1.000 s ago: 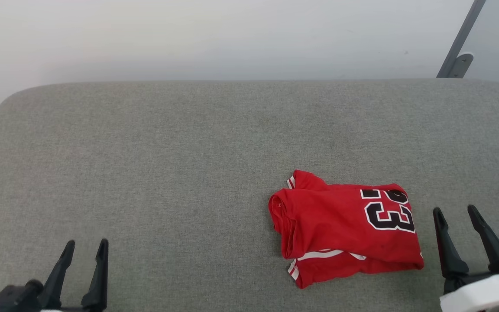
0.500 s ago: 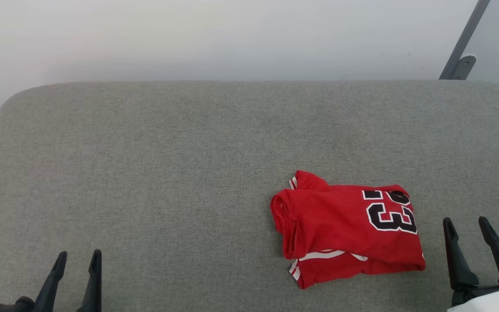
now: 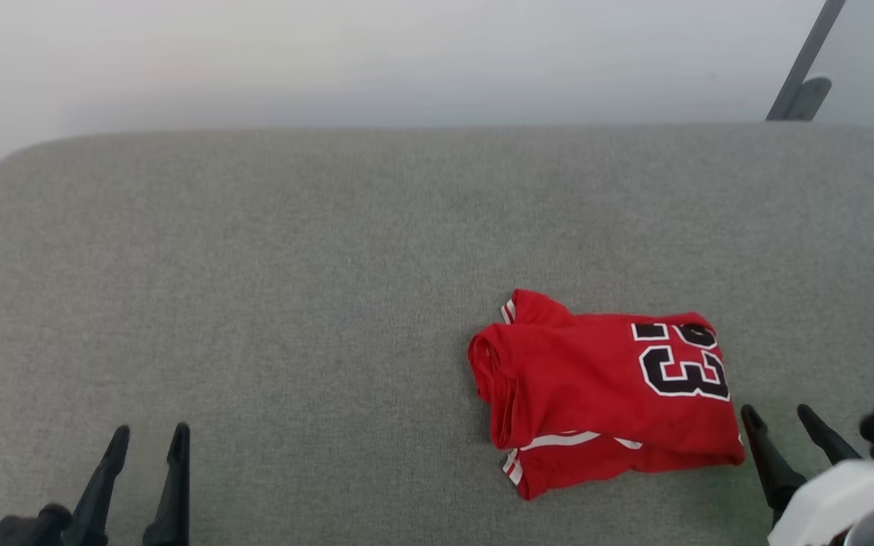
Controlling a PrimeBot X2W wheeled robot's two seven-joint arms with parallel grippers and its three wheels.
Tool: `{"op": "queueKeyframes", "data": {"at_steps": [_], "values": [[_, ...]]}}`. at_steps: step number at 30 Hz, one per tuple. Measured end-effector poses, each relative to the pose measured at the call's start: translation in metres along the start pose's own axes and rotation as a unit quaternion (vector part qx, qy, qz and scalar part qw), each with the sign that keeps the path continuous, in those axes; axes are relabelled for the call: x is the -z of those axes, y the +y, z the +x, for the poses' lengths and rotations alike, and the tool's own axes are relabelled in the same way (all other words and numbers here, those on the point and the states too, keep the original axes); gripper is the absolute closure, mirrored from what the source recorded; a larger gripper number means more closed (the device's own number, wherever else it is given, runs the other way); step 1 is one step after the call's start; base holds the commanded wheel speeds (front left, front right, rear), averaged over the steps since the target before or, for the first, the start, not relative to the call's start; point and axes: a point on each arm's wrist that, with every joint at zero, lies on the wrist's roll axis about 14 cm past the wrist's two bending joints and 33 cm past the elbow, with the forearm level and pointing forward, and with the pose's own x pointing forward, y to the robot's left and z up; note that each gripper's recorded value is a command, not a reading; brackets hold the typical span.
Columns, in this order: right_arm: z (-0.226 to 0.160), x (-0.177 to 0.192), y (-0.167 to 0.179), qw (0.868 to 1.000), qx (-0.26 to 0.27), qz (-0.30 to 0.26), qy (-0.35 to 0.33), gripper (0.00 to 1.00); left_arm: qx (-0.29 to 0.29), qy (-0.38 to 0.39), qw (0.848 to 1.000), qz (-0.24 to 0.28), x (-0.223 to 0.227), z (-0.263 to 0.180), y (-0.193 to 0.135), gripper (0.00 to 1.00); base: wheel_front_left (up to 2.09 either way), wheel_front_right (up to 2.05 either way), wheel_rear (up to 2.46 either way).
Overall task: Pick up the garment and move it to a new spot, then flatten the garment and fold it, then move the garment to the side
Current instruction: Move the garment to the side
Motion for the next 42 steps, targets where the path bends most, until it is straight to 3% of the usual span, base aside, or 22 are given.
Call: {"op": "queueKeyframes", "data": {"at_steps": [7,14,19,25,27,28,29,36,42], "values": [[0.025,0.014,-0.005,0.988,-0.005,-0.045,0.151,0.0,0.027,0.017,1.0,-0.003,0.009,0.028,-0.01,0.0,0.0,0.0,0.0],[0.053,0.031,0.001,0.955,-0.017,-0.066,0.288,0.0,0.052,0.026,0.998,-0.01,0.015,0.065,-0.018,0.0,0.0,0.0,0.0],[0.077,0.047,0.008,0.939,-0.023,-0.064,0.337,0.0,0.055,0.039,0.998,-0.012,0.026,0.087,-0.014,0.0,0.0,0.0,0.0],[0.098,0.069,0.017,0.929,-0.03,-0.061,0.364,0.0,0.053,0.056,0.997,-0.009,0.041,0.106,-0.005,0.0,0.0,0.0,0.0],[0.102,0.074,0.02,0.929,-0.033,-0.061,0.364,0.73,0.049,0.064,0.997,-0.01,0.047,0.107,-0.002,0.0,0.0,0.0,0.0],[0.105,0.074,0.02,0.931,-0.035,-0.06,0.357,0.9,0.048,0.067,0.997,-0.011,0.05,0.108,-0.001,0.0,0.0,0.0,0.0],[0.106,0.073,0.021,0.934,-0.035,-0.056,0.35,1.0,0.051,0.069,0.996,-0.01,0.051,0.109,-0.001,0.0,0.0,0.0,0.0],[0.109,0.06,0.012,0.955,-0.022,-0.028,0.296,1.0,0.097,0.055,0.994,-0.002,0.047,0.132,-0.02,0.0,0.0,0.0,0.0],[0.1,0.024,-0.044,0.975,0.06,-0.025,0.212,1.0,0.189,0.048,0.981,0.011,0.05,0.156,-0.065,0.0,0.0,0.0,0.0]]}}
